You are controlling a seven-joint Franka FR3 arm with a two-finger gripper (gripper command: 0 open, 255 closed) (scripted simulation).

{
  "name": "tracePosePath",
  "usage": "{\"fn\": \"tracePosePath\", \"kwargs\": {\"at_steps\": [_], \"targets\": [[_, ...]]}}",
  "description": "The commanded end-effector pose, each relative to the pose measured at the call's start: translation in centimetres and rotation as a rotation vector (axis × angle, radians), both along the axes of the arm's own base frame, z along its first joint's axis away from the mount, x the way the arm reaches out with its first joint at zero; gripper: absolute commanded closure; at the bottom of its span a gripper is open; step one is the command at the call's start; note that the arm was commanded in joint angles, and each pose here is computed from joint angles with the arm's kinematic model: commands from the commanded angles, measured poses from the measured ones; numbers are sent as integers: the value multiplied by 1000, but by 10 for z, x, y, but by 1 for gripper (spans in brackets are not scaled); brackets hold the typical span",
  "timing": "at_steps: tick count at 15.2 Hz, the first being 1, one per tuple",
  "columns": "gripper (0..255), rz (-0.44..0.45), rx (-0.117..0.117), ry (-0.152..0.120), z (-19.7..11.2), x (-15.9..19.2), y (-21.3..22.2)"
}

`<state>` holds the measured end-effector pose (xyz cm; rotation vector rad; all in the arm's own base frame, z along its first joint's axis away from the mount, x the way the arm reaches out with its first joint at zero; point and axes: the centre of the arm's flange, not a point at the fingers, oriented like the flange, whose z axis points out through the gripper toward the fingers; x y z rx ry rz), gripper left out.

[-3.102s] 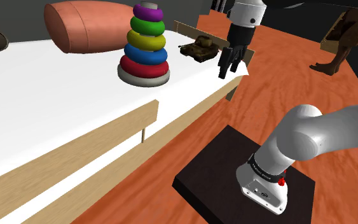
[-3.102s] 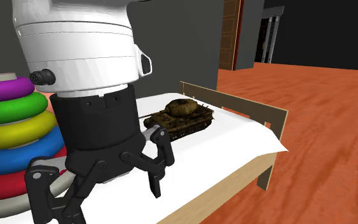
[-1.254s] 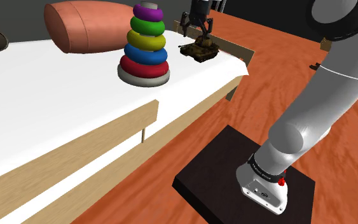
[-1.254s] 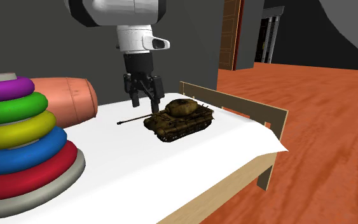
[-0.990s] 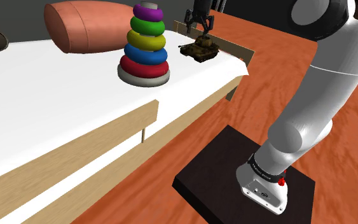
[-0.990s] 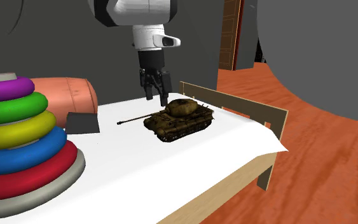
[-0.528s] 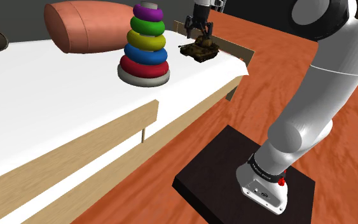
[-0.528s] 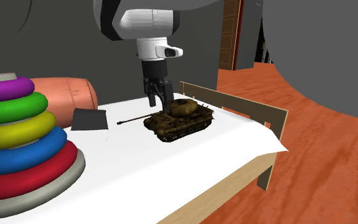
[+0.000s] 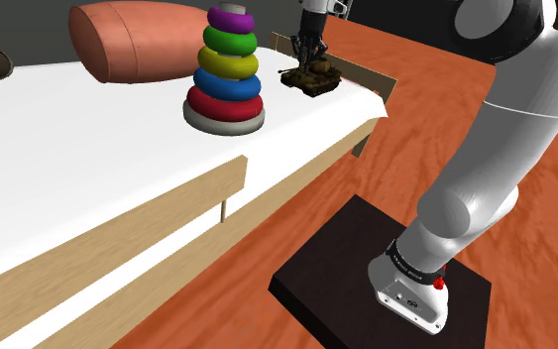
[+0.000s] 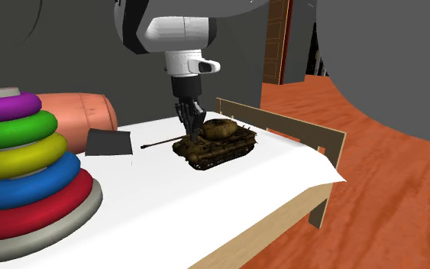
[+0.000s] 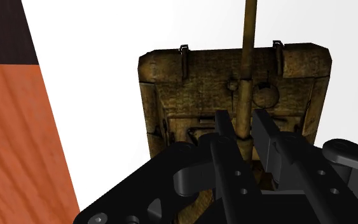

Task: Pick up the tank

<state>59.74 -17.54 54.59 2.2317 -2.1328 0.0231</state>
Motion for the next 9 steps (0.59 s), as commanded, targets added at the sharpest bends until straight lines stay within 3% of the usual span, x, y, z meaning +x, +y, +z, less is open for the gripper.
{"fn": "tracePosePath", "kwargs": {"at_steps": [1, 4, 9], "targets": [[255, 0, 1, 2, -1, 0, 0], [255, 0, 1, 2, 0, 0, 1], [255, 0, 1, 2, 26, 0, 1]]}}
